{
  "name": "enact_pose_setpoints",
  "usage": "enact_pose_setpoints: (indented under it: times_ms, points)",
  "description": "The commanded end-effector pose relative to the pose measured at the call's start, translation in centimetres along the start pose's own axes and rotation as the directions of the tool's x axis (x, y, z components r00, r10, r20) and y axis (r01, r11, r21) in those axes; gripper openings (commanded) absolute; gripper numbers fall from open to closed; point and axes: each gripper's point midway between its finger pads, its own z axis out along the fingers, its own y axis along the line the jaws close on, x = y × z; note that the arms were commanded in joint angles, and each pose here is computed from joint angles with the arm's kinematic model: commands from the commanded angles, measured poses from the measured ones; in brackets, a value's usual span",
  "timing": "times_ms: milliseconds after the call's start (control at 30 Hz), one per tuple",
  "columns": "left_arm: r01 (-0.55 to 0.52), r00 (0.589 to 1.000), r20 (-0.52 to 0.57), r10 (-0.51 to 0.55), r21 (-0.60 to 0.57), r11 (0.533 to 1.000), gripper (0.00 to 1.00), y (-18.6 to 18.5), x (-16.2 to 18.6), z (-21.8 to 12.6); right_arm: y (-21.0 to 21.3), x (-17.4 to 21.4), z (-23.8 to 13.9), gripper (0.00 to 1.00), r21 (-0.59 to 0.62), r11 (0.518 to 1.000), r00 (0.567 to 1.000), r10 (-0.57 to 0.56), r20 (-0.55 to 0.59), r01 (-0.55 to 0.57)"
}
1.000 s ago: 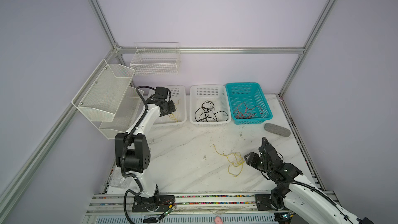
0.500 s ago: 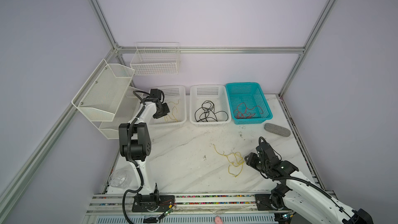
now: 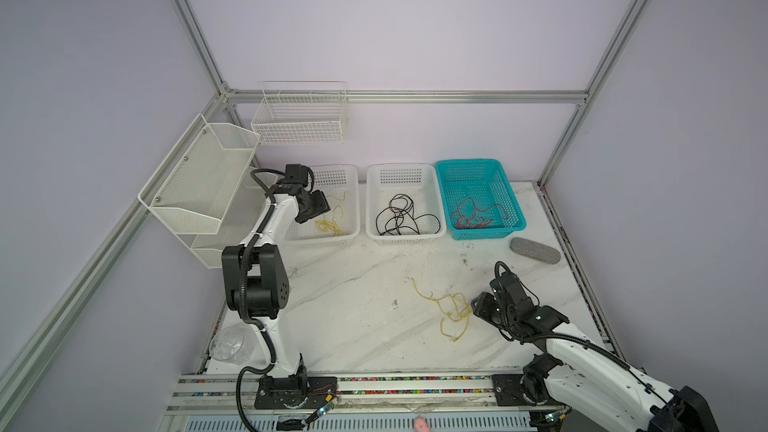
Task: Untangle the cables
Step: 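Lift the yellow wire with the left gripper and carry it over the white basket, then open the left gripper to drop the yellow wire into the white basket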
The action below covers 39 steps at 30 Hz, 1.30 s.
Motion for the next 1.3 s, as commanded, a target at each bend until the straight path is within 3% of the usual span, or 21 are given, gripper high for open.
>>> enact_pose_setpoints:
  times_ms: [0, 133, 300, 700, 867, 1167, 1267]
  points:
    - [0.019, 0.993, 0.115, -0.033, 0.122, 0.992, 0.68, -2.5, -1.8, -5.2, 0.8, 0.2, 0.4, 0.47, -0.036, 0.999, 1.0, 0.018, -0.007, -0.018]
    - [0.029, 0.99, 0.132, -0.054, 0.188, 0.982, 0.7, -3.4, -0.8, -7.1, 0.8, 0.1, 0.2, 0.44, -0.048, 0.999, 1.0, 0.025, 0.004, -0.025]
    - [0.035, 0.991, 0.12, -0.064, 0.229, 0.973, 0.7, -4.0, 1.0, -8.3, 0.9, 0.1, 0.2, 0.29, -0.049, 0.999, 1.0, 0.017, 0.002, -0.017]
    - [0.02, 0.994, 0.094, -0.05, 0.3, 0.954, 0.71, -4.3, 5.4, -10.7, 0.9, 0.5, 0.8, 0.35, -0.018, 1.0, 1.0, -0.008, -0.025, 0.007]
    - [0.016, 0.996, 0.079, -0.044, 0.321, 0.947, 0.71, -4.3, 6.8, -11.0, 1.0, 0.5, 0.8, 0.31, -0.017, 1.0, 1.0, -0.003, -0.021, 0.003]
    - [0.029, 0.999, 0.009, -0.035, 0.361, 0.932, 0.71, -4.5, 10.8, -10.2, 1.3, 0.8, 0.9, 0.17, -0.018, 1.0, 1.0, -0.008, -0.025, 0.008]
    - [0.027, 1.0, -0.005, -0.027, 0.37, 0.928, 0.71, -4.7, 11.9, -10.2, 2.0, 1.7, 1.7, 0.04, -0.078, 0.997, 0.998, -0.005, -0.055, 0.0]
